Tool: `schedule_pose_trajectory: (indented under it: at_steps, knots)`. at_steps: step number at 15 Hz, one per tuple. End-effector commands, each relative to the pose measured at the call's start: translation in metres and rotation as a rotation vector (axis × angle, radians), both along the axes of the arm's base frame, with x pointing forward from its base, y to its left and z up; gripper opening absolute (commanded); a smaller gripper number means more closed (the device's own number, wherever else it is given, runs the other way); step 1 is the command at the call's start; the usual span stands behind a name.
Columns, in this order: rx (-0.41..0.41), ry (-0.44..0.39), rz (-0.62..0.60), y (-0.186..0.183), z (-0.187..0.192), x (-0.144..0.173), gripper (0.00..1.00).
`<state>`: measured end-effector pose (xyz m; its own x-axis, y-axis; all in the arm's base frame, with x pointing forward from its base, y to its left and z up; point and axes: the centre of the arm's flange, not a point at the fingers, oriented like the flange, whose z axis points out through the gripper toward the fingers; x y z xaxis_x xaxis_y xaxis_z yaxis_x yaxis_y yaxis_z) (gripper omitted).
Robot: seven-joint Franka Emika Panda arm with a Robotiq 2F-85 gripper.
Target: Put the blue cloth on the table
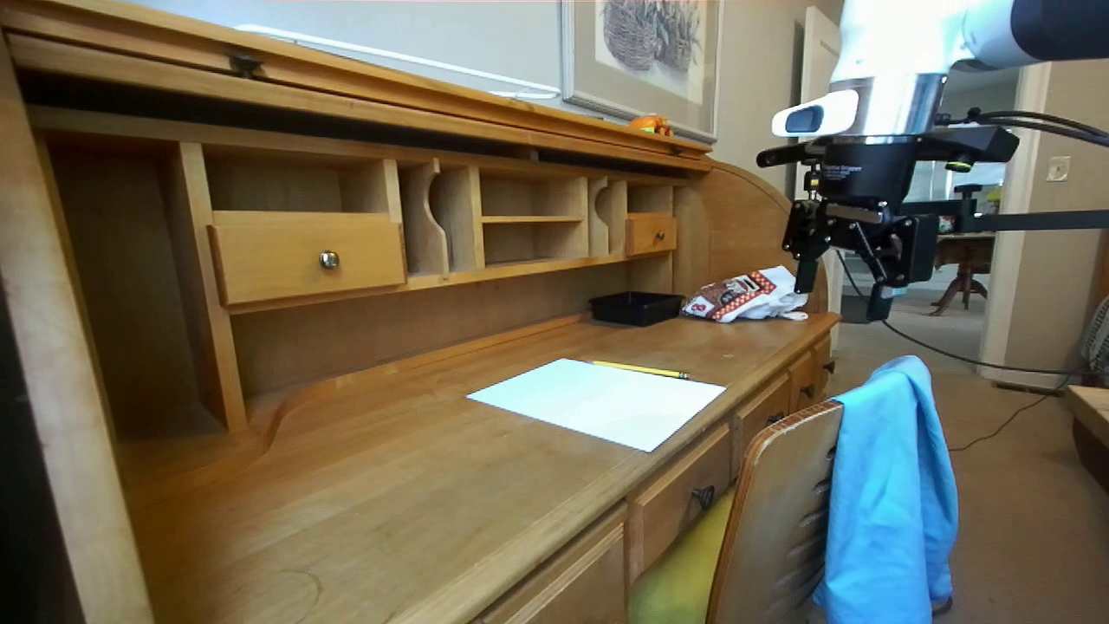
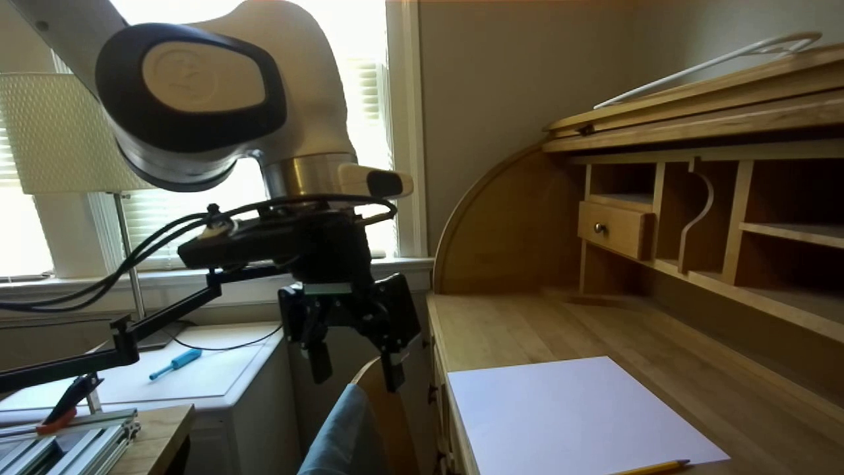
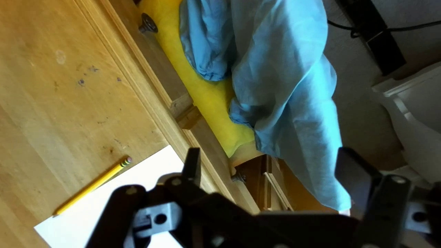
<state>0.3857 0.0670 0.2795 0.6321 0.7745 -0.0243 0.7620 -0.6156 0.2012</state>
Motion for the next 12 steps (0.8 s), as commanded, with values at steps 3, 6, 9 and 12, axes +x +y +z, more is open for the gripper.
schedule_pose_trajectory:
  at_steps: [3,6,9,12]
  knots:
    - [0.009,0.090,0.126,0.000,-0.027,-0.027,1.00]
    - [0.008,0.140,0.150,0.004,-0.038,-0.028,1.00]
    - [0.010,0.185,0.149,0.005,-0.047,-0.031,1.00]
    - [0.015,0.199,0.150,0.004,-0.054,-0.031,0.72]
